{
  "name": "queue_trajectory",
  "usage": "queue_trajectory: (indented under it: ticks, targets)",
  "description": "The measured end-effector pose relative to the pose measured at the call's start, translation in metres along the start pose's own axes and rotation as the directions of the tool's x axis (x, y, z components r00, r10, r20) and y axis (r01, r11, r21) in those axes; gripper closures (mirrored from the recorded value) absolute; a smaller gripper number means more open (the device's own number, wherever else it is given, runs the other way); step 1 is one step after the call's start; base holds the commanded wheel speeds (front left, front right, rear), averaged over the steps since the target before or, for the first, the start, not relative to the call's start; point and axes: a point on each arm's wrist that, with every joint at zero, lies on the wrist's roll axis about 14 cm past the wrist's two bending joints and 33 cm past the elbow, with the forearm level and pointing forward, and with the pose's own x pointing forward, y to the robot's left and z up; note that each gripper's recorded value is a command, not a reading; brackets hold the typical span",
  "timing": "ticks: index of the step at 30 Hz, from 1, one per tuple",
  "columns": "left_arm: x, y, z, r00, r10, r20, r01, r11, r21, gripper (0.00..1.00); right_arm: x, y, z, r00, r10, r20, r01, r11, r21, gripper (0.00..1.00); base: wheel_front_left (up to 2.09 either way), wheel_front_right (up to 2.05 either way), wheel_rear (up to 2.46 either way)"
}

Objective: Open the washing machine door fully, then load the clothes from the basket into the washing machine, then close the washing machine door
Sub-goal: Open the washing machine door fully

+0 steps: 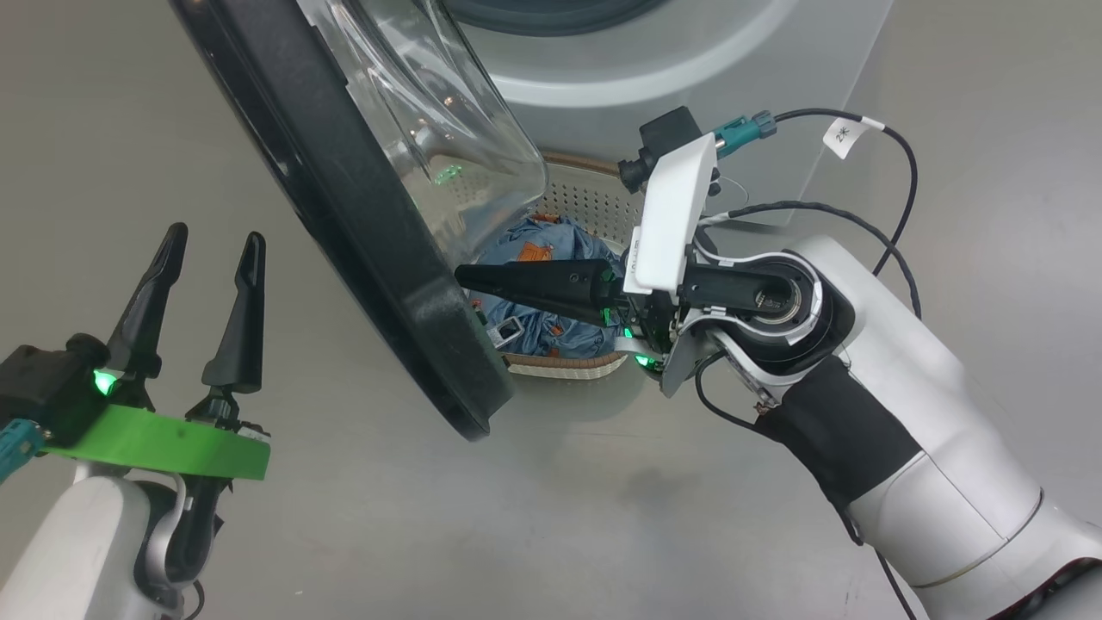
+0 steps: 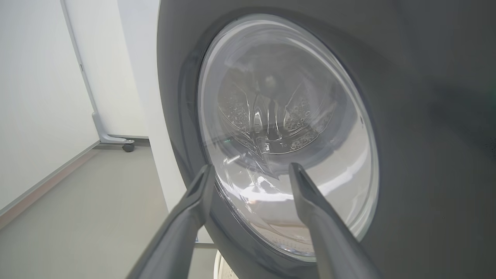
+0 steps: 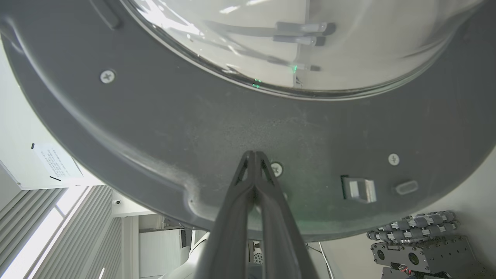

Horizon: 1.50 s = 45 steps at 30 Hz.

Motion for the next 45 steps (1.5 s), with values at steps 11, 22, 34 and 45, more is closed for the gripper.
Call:
queue_trajectory:
  ticks: [11,22,34,45]
  targets:
    - [-0.004,0.004,0.001,1.000,0.016,0.001,-0.016,1.000,0.001,0.00,0.011,-0.003,-0.017,1.000,0.020,-0.017,-0.020,0.999,0.027,1.00,0.00,0.00,0.00]
    - [-0.008,0.008,0.005,0.999,0.035,0.013,-0.035,0.999,-0.003,0.00,0.009,0.001,-0.017,0.997,0.055,0.047,-0.057,0.998,0.041,1.00,0.00,0.00,0.00]
    - [-0.016,0.002,0.015,0.998,0.026,0.051,-0.025,1.000,-0.016,0.00,-0.006,-0.004,-0.020,0.988,0.020,0.151,-0.027,0.999,0.045,1.00,0.00,0.00,0.00]
    - [-0.028,-0.003,0.014,0.999,0.009,0.049,-0.009,1.000,-0.004,0.00,-0.032,-0.001,-0.021,0.958,0.027,0.285,-0.039,0.999,0.035,1.00,0.00,0.00,0.00]
